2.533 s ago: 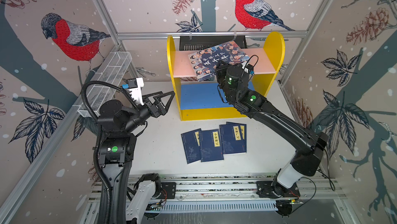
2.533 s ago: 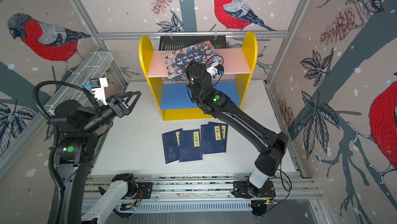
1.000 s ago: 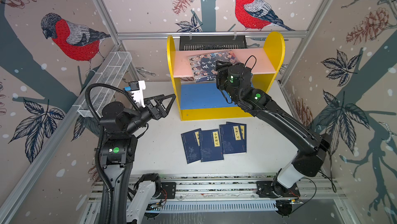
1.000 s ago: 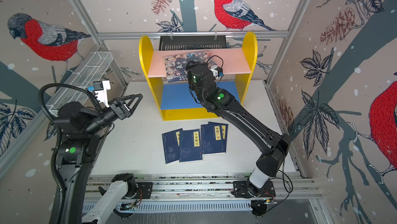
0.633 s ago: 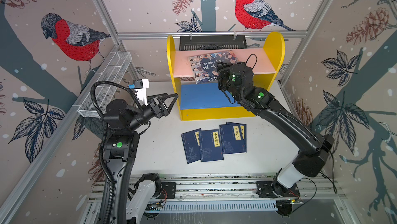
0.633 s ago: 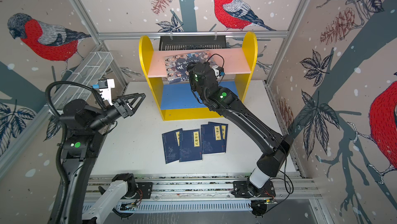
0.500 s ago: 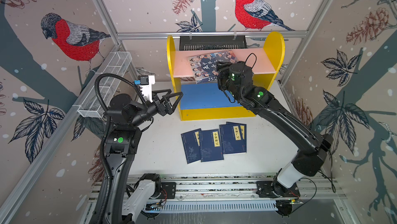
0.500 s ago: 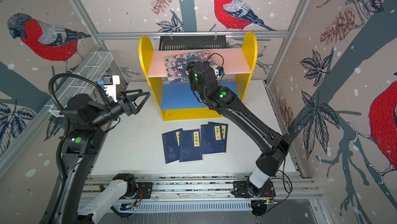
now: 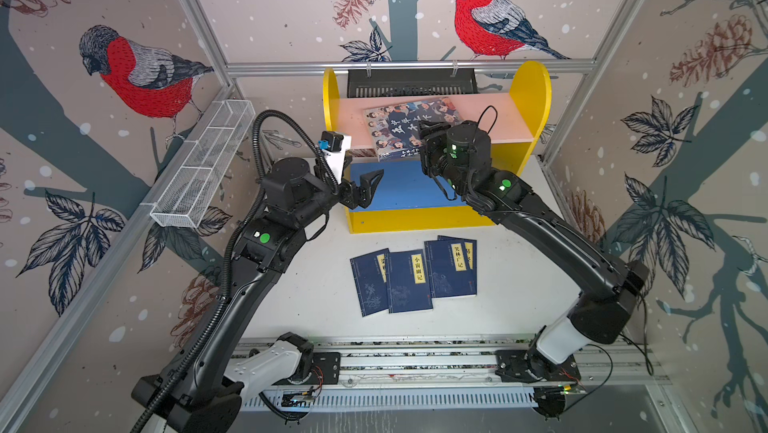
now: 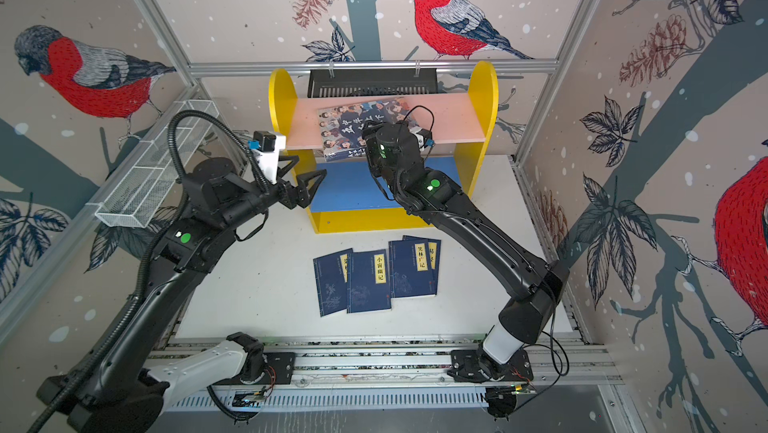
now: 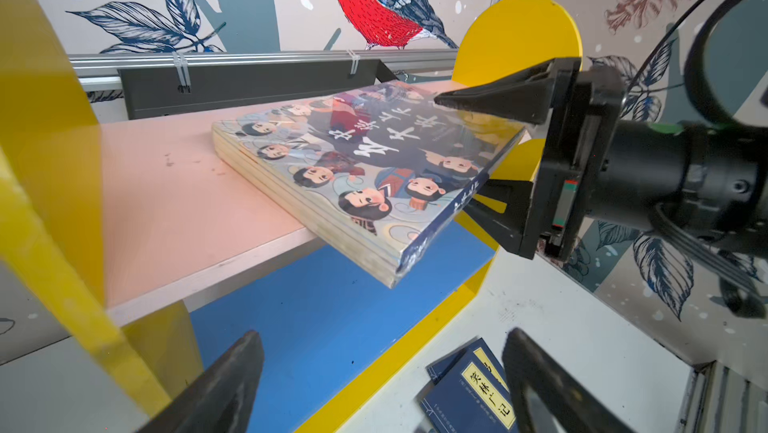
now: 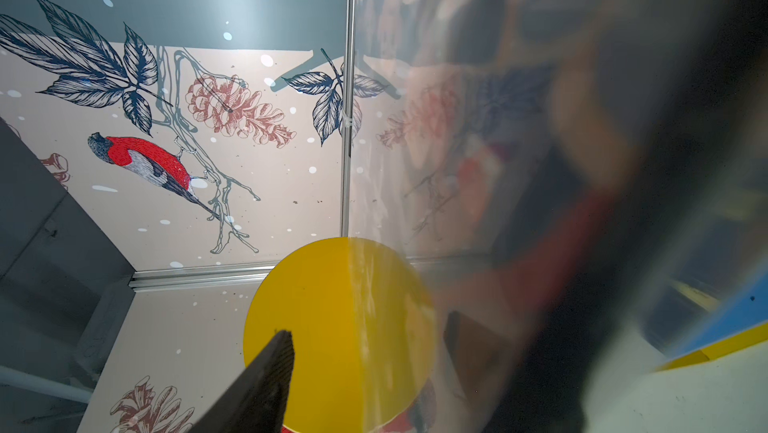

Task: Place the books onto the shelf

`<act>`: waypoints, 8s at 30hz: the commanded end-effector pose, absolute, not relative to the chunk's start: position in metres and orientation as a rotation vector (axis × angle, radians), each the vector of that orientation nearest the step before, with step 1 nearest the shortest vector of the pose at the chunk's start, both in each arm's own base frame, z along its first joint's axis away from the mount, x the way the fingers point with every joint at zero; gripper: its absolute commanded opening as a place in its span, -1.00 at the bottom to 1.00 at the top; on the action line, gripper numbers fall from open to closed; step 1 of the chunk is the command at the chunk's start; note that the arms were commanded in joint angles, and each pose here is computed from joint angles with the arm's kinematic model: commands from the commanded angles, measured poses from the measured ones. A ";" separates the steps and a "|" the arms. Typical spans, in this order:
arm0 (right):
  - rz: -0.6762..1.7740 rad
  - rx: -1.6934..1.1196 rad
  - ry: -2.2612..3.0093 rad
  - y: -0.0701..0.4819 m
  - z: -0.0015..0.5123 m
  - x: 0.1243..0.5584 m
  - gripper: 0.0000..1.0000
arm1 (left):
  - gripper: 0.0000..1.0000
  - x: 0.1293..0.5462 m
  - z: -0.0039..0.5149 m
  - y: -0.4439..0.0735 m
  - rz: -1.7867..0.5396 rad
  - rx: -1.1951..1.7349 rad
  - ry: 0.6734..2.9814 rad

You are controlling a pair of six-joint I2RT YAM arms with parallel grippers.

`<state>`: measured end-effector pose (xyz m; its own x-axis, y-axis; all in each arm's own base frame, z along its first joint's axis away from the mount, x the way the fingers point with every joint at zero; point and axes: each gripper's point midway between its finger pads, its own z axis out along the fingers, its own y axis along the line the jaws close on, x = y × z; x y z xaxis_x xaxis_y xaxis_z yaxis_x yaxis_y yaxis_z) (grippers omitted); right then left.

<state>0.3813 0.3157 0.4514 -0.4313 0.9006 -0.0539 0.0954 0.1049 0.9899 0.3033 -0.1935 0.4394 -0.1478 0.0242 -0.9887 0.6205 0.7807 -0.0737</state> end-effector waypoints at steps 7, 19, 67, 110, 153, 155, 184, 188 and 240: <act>1.475 0.970 1.593 0.306 0.470 0.380 0.38 | 0.70 0.331 0.462 -0.195 -0.316 0.465 1.571; 1.524 0.964 1.608 0.299 0.461 0.382 0.39 | 0.66 0.357 0.459 -0.201 -0.229 0.428 1.598; 1.455 0.820 1.718 0.235 0.448 0.364 0.14 | 0.85 0.313 0.455 -0.182 -0.284 0.481 1.560; 1.230 0.366 1.824 0.194 0.465 0.420 -0.04 | 0.86 0.372 0.449 -0.187 -0.151 0.427 1.585; 1.342 0.238 1.959 0.281 0.460 0.456 -0.01 | 0.94 0.344 0.509 -0.119 -0.058 0.290 1.519; 1.346 0.239 1.954 0.284 0.461 0.454 -0.01 | 0.94 0.341 0.516 -0.110 -0.030 0.267 1.509; 1.412 0.258 1.909 0.305 0.461 0.433 0.03 | 0.93 0.357 0.440 -0.071 0.151 0.180 1.556; 1.398 0.261 1.903 0.302 0.465 0.434 0.06 | 0.94 0.363 0.443 -0.076 0.135 0.187 1.551; 0.527 -0.031 1.802 0.263 0.454 0.348 0.13 | 0.94 0.380 0.431 -0.082 0.069 0.178 1.598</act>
<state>0.3470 0.2635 0.4481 -0.3248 0.2537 -0.9111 -0.2853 0.8922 0.3501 0.3820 -0.0832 0.4197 -0.0656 0.1793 -0.9816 0.0770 0.9817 0.1741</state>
